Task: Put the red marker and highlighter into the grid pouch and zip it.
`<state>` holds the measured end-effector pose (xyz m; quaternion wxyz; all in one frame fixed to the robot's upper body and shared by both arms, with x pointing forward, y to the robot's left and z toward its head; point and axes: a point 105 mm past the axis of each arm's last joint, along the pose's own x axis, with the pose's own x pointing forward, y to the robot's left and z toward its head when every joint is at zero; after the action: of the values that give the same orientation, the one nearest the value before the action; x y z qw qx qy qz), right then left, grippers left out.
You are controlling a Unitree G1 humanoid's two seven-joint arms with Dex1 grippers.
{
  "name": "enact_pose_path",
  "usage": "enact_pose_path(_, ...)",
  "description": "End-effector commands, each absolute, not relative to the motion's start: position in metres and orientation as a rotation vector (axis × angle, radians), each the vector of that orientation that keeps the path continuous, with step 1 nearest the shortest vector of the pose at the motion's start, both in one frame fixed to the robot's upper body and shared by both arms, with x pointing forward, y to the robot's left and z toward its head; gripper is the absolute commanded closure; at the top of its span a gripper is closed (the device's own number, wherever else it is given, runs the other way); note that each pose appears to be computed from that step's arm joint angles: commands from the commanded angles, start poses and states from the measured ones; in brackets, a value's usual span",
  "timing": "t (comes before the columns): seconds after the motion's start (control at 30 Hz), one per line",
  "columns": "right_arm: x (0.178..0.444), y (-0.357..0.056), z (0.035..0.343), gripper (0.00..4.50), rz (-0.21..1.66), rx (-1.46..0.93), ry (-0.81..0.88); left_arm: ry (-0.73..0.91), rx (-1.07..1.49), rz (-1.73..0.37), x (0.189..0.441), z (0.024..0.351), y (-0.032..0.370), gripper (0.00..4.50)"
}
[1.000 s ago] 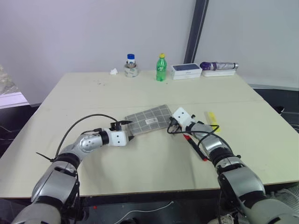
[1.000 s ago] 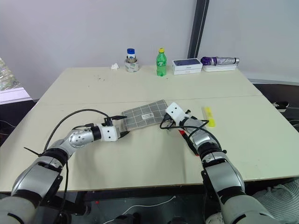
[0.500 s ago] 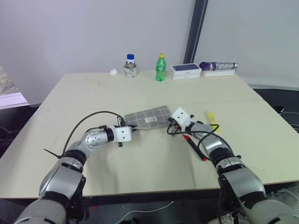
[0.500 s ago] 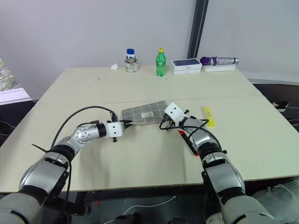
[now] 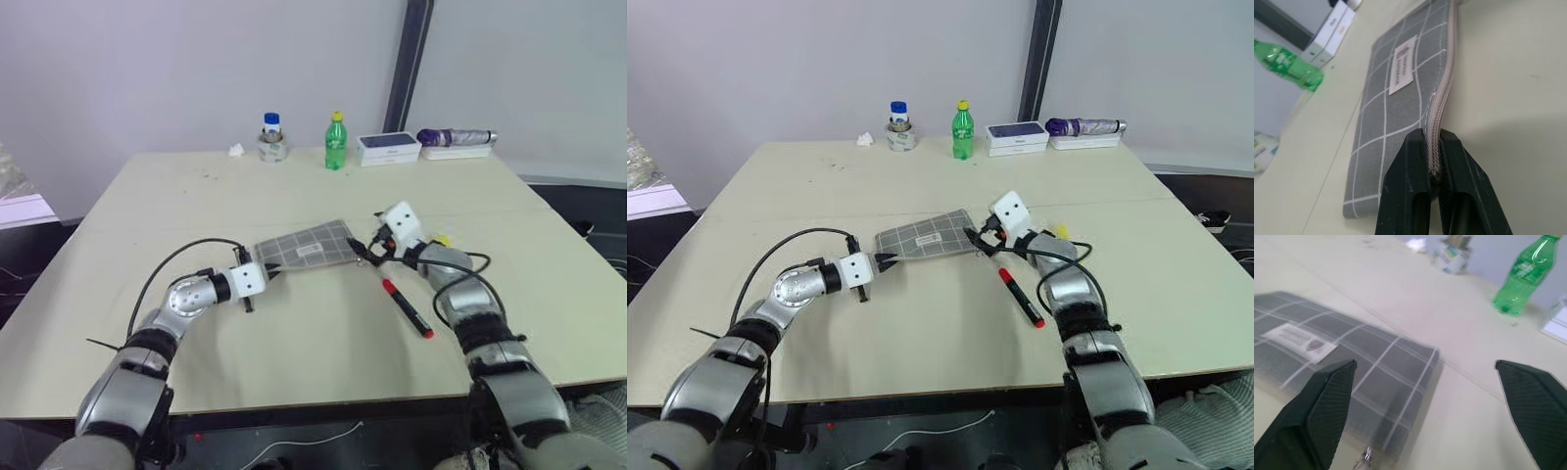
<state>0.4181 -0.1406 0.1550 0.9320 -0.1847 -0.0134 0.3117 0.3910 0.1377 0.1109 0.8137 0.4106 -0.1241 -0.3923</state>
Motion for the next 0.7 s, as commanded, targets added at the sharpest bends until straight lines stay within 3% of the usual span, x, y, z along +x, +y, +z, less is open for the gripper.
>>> enact_pose_path(0.03, 0.403, -0.138, 0.153, 0.06, 0.663, -0.346, 0.003, -0.327, 0.838, -0.745, 0.389, 0.13, 0.143, 4.5)
enact_pose_path(0.23, 0.396, -0.128, 0.131, 0.06, 0.659, -0.329, 0.093, -0.32, 0.814, -0.687, 0.379, 0.127, 0.14, 4.5)
enact_pose_path(0.47, 0.417, -0.133, 0.132, 0.06, 0.562, -0.325, 0.114, -0.312, 0.812, -0.646, 0.376, 0.128, 0.14, 4.5)
enact_pose_path(0.6, 0.42, -0.135, 0.125, 1.33, 0.564, -0.278, 0.16, -0.311, 0.807, -0.628, 0.378, 0.131, 0.146, 4.5)
enact_pose_path(0.7, 0.42, -0.131, 0.119, 3.02, 0.593, -0.307, 0.183, -0.312, 0.808, -0.63, 0.379, 0.132, 0.145, 4.5)
